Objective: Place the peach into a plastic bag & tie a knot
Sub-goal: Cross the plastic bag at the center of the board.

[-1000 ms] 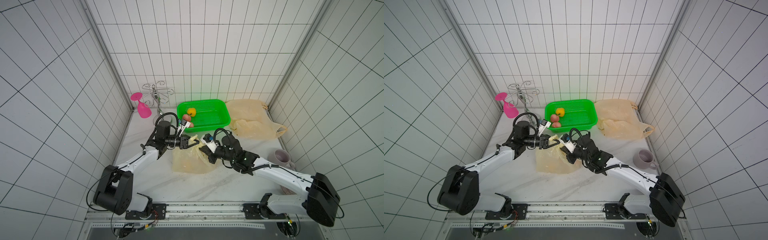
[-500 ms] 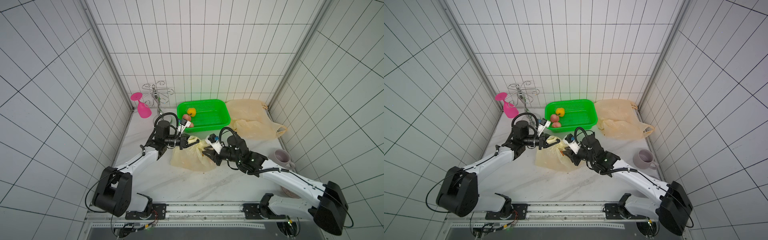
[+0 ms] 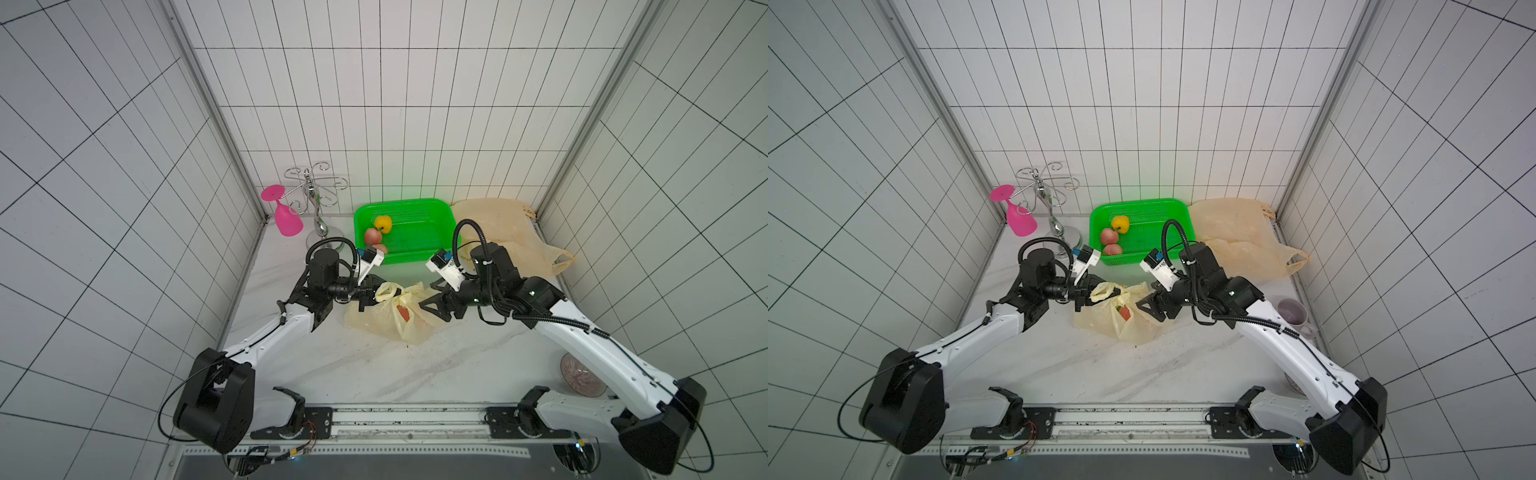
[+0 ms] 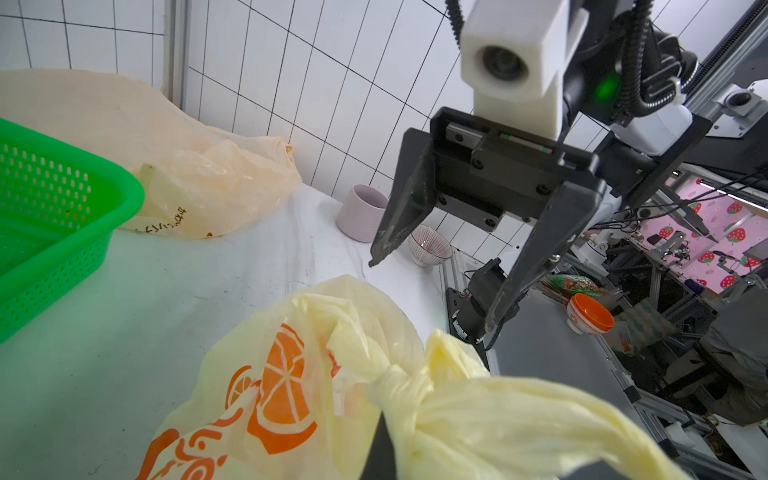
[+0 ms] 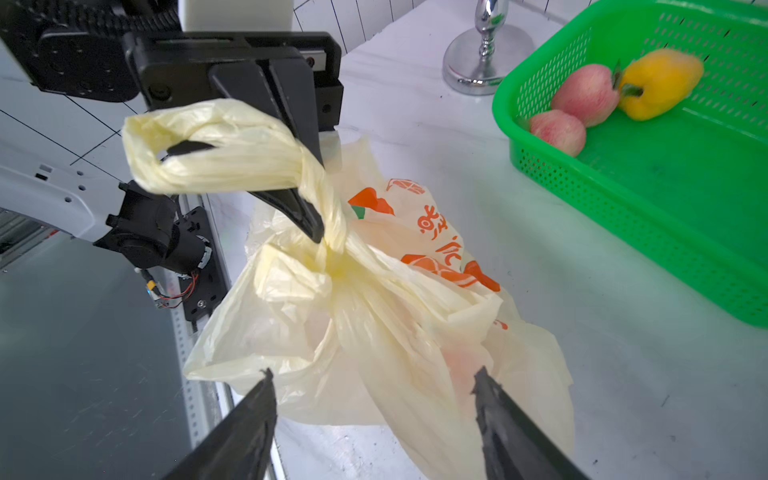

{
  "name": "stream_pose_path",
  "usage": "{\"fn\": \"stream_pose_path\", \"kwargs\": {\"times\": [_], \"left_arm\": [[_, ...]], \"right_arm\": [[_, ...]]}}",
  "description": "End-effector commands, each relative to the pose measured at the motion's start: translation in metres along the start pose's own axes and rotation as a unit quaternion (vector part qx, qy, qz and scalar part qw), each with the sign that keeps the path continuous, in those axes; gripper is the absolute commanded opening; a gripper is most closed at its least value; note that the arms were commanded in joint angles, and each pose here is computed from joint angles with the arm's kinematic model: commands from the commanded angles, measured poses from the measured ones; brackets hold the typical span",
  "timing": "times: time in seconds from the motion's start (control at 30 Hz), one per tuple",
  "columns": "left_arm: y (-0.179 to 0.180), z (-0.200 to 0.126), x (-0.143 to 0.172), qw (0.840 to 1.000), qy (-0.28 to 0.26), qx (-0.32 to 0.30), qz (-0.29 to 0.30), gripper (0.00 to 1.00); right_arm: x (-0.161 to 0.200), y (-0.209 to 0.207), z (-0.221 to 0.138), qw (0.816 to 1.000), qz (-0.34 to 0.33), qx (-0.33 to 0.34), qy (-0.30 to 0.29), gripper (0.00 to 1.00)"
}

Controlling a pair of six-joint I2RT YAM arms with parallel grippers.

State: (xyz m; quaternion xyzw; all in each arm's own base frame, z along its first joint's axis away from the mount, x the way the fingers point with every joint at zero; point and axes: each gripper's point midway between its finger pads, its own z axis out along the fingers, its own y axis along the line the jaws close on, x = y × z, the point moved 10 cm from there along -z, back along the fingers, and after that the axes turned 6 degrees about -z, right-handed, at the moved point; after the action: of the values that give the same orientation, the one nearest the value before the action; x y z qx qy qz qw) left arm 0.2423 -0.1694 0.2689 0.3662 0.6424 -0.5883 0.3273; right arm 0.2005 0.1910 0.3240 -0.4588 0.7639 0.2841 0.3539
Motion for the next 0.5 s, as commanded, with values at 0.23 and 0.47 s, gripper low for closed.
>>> {"fn": "stream_pose_path", "kwargs": {"times": [0.23, 0.47], "left_arm": [[-0.010, 0.004, -0.003, 0.999, 0.005, 0.030, 0.040, 0.00], [-0.012, 0.007, -0.002, 0.998, 0.009, 0.035, 0.044, 0.00]], "right_arm": [[-0.036, 0.010, 0.002, 0.996, -0.076, -0.041, 0.018, 0.74], [-0.055, 0.007, 0.007, 0.993, -0.009, -0.110, -0.041, 0.71]]}}
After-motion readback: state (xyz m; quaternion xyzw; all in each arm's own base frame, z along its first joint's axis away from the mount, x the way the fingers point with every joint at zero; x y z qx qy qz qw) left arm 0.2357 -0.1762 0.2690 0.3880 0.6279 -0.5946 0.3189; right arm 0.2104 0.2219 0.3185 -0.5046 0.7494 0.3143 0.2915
